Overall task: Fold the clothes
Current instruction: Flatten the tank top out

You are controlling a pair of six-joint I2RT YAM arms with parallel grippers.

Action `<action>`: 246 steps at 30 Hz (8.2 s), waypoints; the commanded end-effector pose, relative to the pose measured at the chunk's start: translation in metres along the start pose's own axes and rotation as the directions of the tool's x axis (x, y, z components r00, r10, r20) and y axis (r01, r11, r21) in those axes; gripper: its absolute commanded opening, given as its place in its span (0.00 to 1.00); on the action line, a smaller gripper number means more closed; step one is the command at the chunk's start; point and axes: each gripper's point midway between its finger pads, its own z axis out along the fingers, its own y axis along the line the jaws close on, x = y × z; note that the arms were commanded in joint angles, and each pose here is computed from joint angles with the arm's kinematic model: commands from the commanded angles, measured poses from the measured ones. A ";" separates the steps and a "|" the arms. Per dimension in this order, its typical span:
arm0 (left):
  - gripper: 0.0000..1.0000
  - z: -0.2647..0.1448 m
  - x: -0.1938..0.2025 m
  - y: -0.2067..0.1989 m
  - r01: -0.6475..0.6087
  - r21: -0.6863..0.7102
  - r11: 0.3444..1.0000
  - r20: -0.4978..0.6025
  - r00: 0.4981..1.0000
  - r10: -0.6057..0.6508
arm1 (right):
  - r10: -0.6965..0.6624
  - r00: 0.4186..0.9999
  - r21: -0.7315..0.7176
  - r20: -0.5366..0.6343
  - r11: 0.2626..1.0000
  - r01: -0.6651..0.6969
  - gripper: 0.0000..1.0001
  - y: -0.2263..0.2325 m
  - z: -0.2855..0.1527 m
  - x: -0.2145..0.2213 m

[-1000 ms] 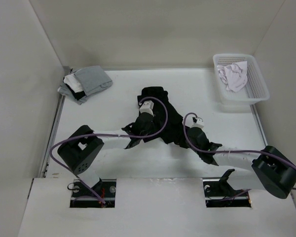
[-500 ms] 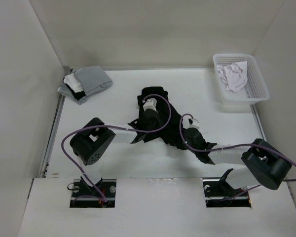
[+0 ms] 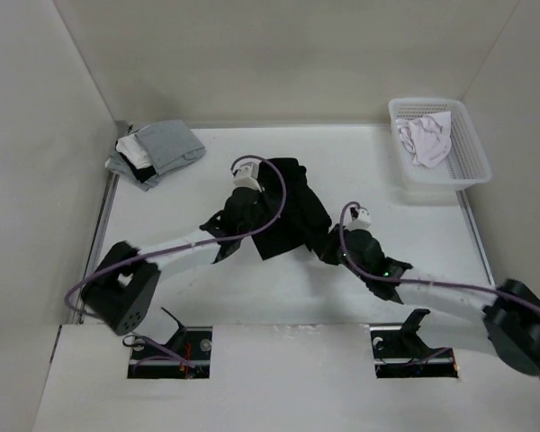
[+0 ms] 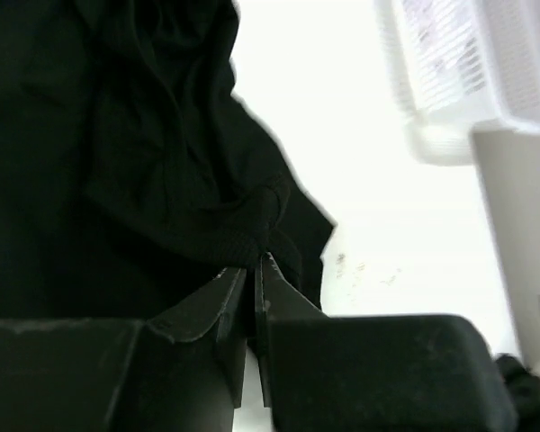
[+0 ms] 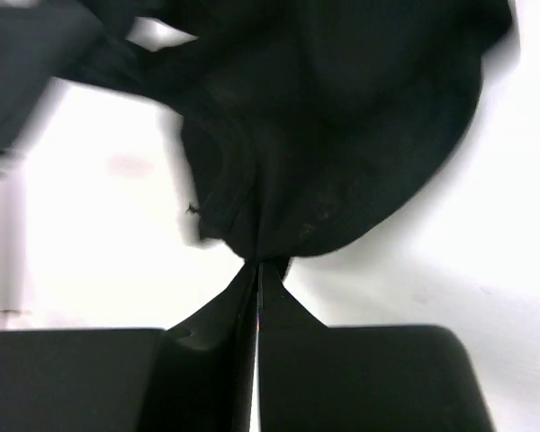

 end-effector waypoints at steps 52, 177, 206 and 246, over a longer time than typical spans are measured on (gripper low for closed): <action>0.28 -0.004 -0.169 0.069 0.055 -0.213 0.976 0.314 0.949 0.015 | 0.013 0.919 -0.033 0.393 0.999 0.000 0.07 0.048 0.053 -0.340; 0.02 -0.213 -0.002 0.191 0.388 -0.541 0.747 0.353 0.910 -0.217 | -0.055 0.998 0.261 0.025 0.964 0.047 0.44 -0.081 0.008 -0.060; 0.04 -0.184 -0.009 0.199 0.442 -0.422 0.792 0.351 0.885 -0.308 | 0.000 0.994 0.265 -0.113 0.964 0.030 0.03 -0.076 0.025 -0.007; 0.02 -0.178 -0.351 0.015 0.258 0.009 0.966 0.681 0.706 -0.195 | -0.159 0.839 -0.154 0.520 0.949 0.275 0.00 0.212 -0.104 -0.395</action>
